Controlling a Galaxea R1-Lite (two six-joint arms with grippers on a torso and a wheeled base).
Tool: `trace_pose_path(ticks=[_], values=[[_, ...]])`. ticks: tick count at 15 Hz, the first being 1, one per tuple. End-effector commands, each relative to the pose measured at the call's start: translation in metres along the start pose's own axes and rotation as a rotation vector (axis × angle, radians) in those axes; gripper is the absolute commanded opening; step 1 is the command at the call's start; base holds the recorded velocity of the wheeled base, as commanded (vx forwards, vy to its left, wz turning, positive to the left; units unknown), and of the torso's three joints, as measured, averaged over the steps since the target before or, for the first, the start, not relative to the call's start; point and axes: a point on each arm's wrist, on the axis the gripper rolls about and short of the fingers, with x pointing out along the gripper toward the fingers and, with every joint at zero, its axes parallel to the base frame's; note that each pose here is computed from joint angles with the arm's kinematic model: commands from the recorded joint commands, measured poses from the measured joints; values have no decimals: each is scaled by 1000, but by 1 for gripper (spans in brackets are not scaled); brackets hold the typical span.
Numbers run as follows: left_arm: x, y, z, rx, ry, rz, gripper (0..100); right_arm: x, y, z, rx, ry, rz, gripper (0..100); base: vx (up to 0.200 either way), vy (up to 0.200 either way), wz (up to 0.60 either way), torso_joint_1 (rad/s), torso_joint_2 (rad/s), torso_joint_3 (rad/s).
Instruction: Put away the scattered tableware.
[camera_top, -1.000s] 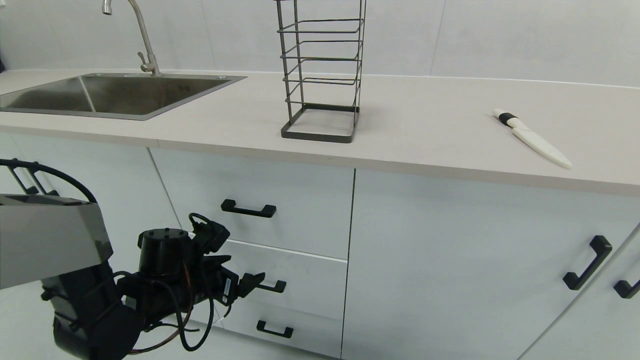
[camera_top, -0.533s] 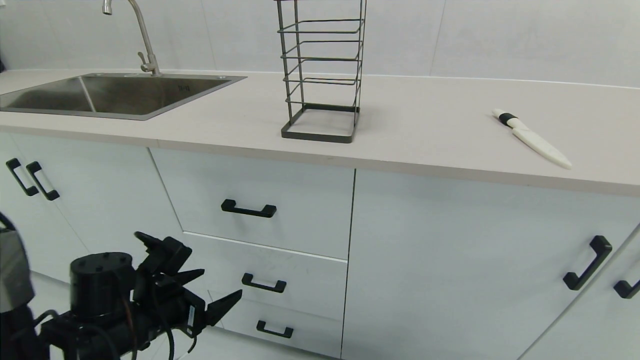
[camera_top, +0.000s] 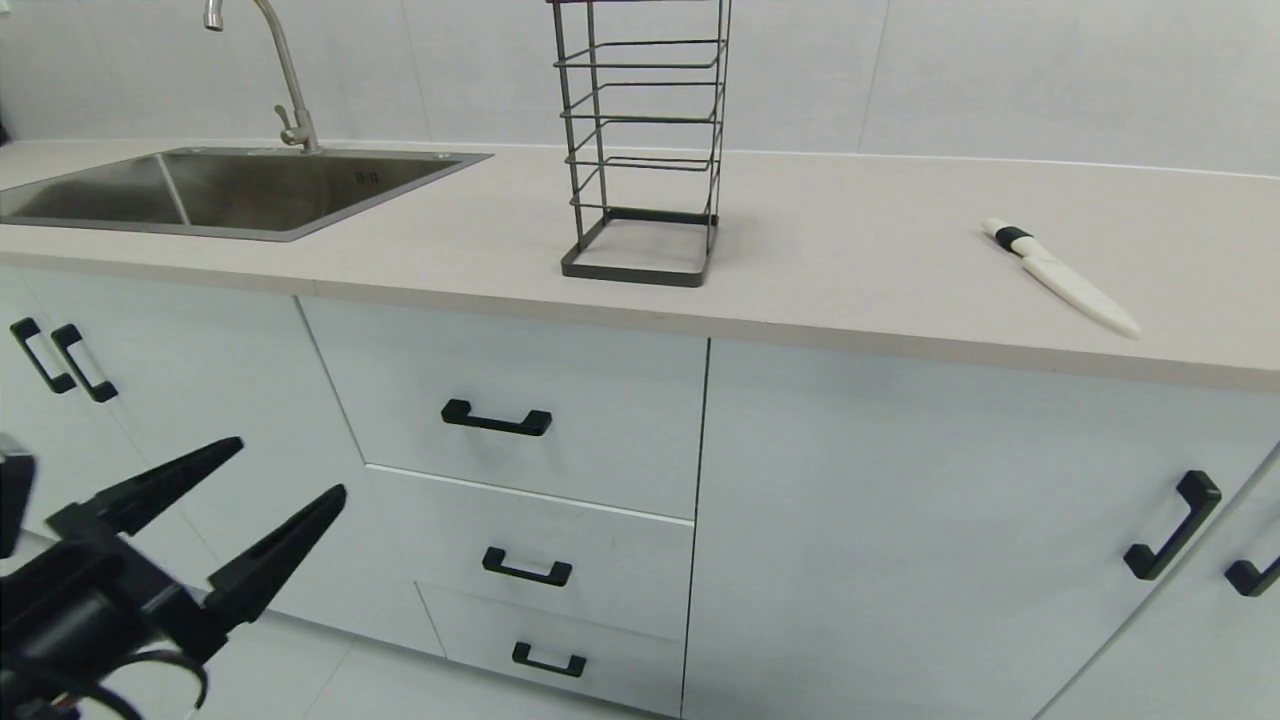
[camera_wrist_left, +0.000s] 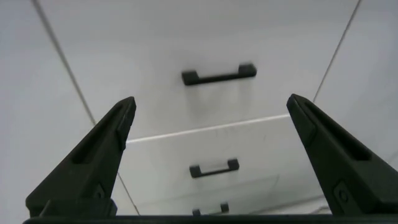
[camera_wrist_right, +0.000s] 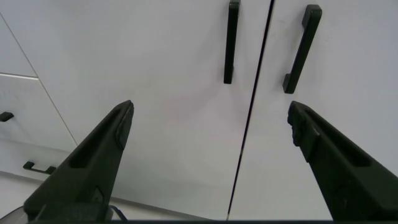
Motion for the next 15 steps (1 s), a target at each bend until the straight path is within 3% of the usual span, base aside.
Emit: trace_pose_path(ticks=[1, 3, 10, 13, 15], values=[[-65, -12, 12, 20, -152, 94, 100, 0, 0, 0, -1, 0, 0, 100, 0, 0, -600, 2, 2, 7], [-92, -22, -5, -14, -101, 103, 100, 0, 0, 0, -1, 0, 0, 100, 0, 0, 0, 0, 0, 0], [-137, -42, -63, -45, 22, 172, 100, 0, 0, 0, -1, 0, 0, 100, 0, 0, 0, 0, 0, 0], [-137, -41, -62, -37, 10, 206, 100, 0, 0, 0, -1, 2, 0, 100, 0, 0, -200, 1, 2, -1], [-138, -38, -62, -26, 10, 340, 100, 0, 0, 0, -1, 2, 0, 100, 0, 0, -600, 5, 2, 2]])
